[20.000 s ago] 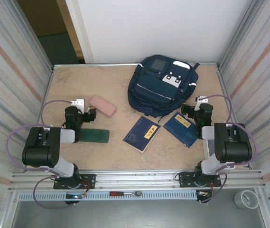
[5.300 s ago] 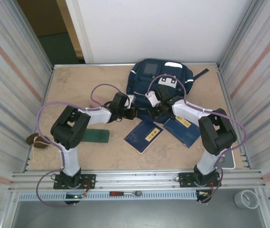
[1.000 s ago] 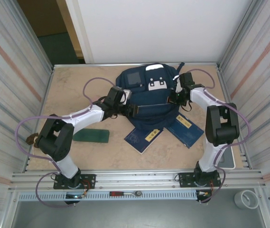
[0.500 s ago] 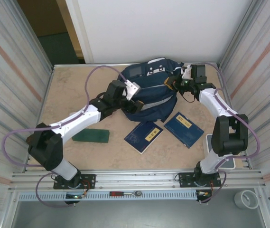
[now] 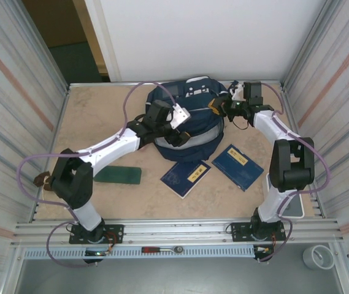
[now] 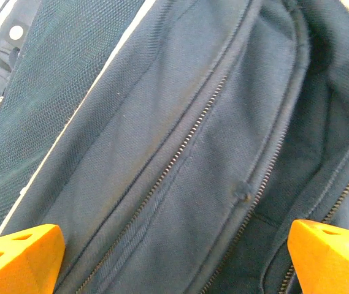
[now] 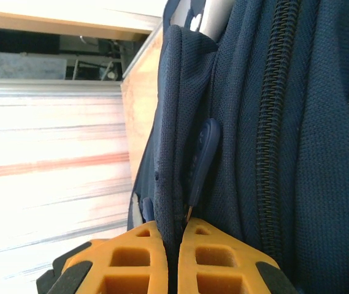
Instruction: Pack the student bag
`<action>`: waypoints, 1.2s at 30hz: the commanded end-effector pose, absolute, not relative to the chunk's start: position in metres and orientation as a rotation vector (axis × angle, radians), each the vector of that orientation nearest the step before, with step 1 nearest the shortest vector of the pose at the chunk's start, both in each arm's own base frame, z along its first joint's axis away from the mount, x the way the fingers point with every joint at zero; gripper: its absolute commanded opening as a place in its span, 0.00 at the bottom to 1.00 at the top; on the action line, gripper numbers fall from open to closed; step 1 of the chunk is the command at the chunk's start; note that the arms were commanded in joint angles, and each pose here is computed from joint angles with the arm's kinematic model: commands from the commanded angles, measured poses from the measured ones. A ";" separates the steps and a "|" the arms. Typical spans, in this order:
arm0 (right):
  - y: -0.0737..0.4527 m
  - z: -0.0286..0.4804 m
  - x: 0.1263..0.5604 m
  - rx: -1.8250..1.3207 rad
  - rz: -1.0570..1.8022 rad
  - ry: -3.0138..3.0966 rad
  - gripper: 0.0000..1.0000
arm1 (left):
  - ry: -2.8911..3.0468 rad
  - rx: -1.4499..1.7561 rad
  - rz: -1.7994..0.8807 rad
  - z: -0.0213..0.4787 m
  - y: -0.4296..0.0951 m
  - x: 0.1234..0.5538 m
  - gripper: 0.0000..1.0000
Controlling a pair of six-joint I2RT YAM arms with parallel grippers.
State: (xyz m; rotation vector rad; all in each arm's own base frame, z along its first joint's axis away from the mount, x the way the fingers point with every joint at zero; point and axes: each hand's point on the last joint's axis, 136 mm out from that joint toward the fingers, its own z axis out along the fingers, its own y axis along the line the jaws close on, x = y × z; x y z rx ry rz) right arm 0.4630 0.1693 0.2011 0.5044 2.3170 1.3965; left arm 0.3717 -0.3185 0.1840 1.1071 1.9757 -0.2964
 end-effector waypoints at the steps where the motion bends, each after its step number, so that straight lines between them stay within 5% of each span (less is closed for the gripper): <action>1: 0.186 0.237 0.469 0.338 1.508 2.240 0.00 | 1.875 1.168 -0.320 0.207 -0.315 0.346 0.94; 7: 0.189 0.233 0.473 0.337 1.522 2.247 0.00 | 1.776 1.323 -0.270 0.195 -0.317 0.323 0.88; 15: 0.194 0.232 0.475 0.331 1.544 2.255 0.00 | 1.785 1.401 -0.090 0.172 -0.323 0.350 0.74; 20: 0.198 0.230 0.475 0.327 1.555 2.267 0.00 | 1.723 1.397 0.102 0.171 -0.328 0.368 0.55; 27: 0.199 0.217 0.476 0.345 1.553 2.306 0.01 | 1.607 1.285 0.219 0.206 -0.326 0.381 0.15; 31: 0.194 0.204 0.475 0.359 1.501 2.350 0.17 | 1.499 1.094 0.272 0.257 -0.315 0.389 0.00; 36: 0.173 0.199 0.472 0.394 1.421 2.361 0.39 | 1.360 0.856 0.395 0.320 -0.296 0.403 0.00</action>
